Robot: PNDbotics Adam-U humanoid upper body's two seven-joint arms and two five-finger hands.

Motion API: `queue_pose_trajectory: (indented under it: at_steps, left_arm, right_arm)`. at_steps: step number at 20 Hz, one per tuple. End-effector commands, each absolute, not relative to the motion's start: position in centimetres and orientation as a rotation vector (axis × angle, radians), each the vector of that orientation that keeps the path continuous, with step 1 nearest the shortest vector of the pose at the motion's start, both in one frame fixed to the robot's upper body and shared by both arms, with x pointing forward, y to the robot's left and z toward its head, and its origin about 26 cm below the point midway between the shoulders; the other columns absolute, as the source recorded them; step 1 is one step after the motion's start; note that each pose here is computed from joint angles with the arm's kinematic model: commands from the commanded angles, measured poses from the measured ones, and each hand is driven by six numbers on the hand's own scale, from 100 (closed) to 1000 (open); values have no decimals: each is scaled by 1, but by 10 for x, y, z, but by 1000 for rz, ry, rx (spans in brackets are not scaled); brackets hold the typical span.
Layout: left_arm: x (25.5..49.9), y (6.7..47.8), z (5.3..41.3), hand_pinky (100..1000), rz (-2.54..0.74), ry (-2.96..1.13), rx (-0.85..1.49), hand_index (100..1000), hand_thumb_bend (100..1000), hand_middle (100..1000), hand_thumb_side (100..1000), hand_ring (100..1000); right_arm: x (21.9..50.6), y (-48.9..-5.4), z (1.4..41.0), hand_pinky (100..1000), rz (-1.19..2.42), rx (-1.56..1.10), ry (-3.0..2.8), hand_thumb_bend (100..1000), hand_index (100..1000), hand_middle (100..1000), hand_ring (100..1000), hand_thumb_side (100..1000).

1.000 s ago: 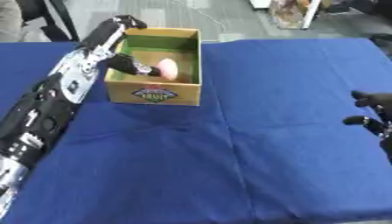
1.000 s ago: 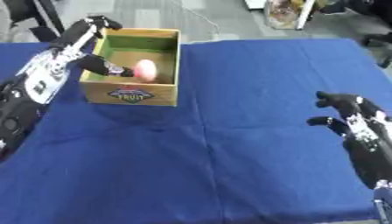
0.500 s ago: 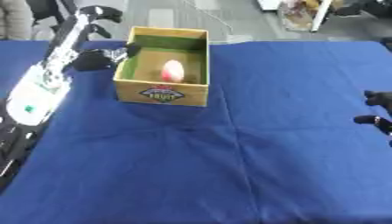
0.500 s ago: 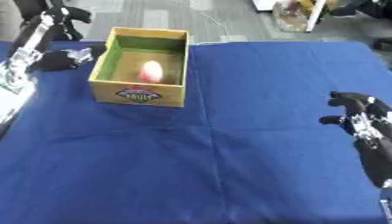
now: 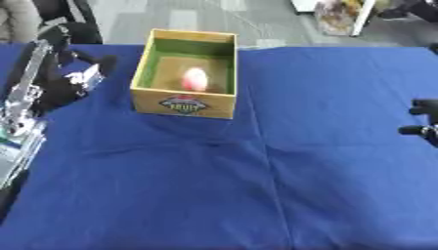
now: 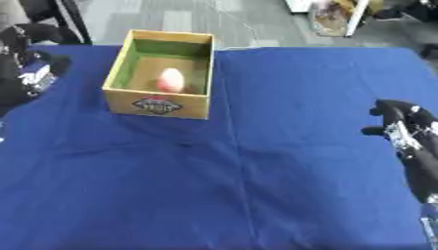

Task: Pick up objects on the table and place them in the box.

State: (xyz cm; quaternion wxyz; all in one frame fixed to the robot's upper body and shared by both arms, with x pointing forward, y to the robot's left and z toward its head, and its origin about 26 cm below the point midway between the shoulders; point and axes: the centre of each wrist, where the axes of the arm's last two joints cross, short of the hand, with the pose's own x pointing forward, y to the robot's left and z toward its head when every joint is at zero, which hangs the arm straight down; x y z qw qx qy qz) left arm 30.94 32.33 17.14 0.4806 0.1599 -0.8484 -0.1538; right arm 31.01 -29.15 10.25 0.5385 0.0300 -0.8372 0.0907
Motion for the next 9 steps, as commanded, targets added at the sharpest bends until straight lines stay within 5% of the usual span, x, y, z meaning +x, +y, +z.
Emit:
queue_pose_trajectory:
  at_steps: [1,9]
  left_arm:
    - [301,325,179,612,-316,-2102,401,765,551,638,493,835]
    - [292,326,153,607,-208,-2042,393,760,533,633,501,834]
  right_arm:
    - [310,-300,109,633,220,24,-2006,100,720,624,948,442]
    - [307,-305,105,633,186,-10,-1997,100,718,623,948,447]
